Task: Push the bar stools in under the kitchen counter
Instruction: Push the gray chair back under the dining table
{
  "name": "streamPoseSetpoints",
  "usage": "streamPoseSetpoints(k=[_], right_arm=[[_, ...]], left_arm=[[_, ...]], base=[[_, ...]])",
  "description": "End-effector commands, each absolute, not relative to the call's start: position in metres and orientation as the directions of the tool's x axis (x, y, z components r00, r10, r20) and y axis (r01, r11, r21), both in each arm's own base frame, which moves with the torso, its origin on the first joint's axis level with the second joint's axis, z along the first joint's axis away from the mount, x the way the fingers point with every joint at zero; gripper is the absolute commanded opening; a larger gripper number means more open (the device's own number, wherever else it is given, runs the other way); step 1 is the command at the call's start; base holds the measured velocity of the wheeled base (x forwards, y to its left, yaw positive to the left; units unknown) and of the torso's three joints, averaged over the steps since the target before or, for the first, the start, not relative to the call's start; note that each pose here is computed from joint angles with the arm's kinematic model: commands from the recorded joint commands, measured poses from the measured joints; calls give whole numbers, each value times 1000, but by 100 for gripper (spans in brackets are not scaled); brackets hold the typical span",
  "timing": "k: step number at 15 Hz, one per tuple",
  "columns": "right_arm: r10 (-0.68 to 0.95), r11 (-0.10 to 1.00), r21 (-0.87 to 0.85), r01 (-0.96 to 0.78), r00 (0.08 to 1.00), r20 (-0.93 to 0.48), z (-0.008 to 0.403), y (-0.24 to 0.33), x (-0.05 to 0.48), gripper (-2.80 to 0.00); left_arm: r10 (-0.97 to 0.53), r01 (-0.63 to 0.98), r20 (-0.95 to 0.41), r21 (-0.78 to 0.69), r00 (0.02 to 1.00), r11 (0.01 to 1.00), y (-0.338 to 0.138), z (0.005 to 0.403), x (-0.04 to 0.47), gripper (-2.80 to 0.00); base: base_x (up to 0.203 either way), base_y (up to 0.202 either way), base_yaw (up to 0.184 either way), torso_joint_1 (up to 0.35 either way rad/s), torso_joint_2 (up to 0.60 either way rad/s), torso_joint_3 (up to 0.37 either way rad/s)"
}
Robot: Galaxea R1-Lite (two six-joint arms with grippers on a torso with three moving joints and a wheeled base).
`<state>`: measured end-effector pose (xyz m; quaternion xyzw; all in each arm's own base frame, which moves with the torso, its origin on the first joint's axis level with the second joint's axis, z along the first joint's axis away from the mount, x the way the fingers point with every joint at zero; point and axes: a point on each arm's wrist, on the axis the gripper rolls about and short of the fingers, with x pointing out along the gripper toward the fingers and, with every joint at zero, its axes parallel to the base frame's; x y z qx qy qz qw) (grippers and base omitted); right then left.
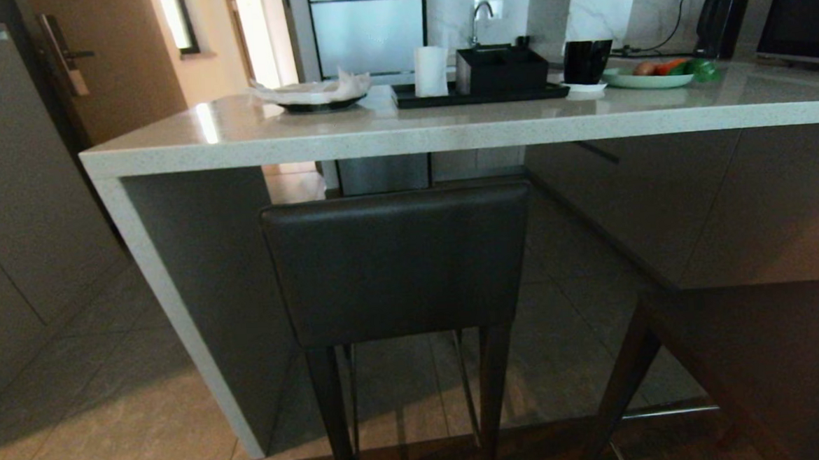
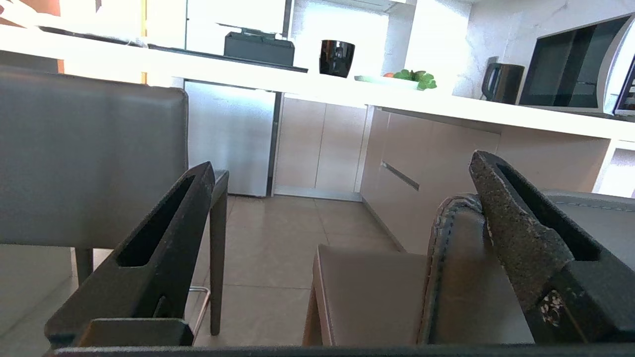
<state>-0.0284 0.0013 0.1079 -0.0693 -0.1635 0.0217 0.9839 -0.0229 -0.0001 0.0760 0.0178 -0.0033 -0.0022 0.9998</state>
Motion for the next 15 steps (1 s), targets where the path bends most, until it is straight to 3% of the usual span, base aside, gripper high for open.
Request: streamPoseSetpoints(k=[1, 6, 15], right_arm=[[62, 989, -139, -56, 997, 42, 80, 1, -23, 0], [139, 973, -223, -56, 917, 374, 117, 3, -32, 0], [141, 975, -223, -15, 816, 561, 191, 3, -79, 0]], left_arm=[[-5, 4, 3, 38, 1000, 999, 0, 76, -23, 0], [-5, 4, 3, 41, 1000, 999, 0, 76, -23, 0], [-5, 4, 3, 41, 1000, 999, 0, 76, -23, 0]], base=[[0, 0, 0, 0, 0, 0], [0, 0, 0, 0, 0, 0], [0, 0, 0, 0, 0, 0]])
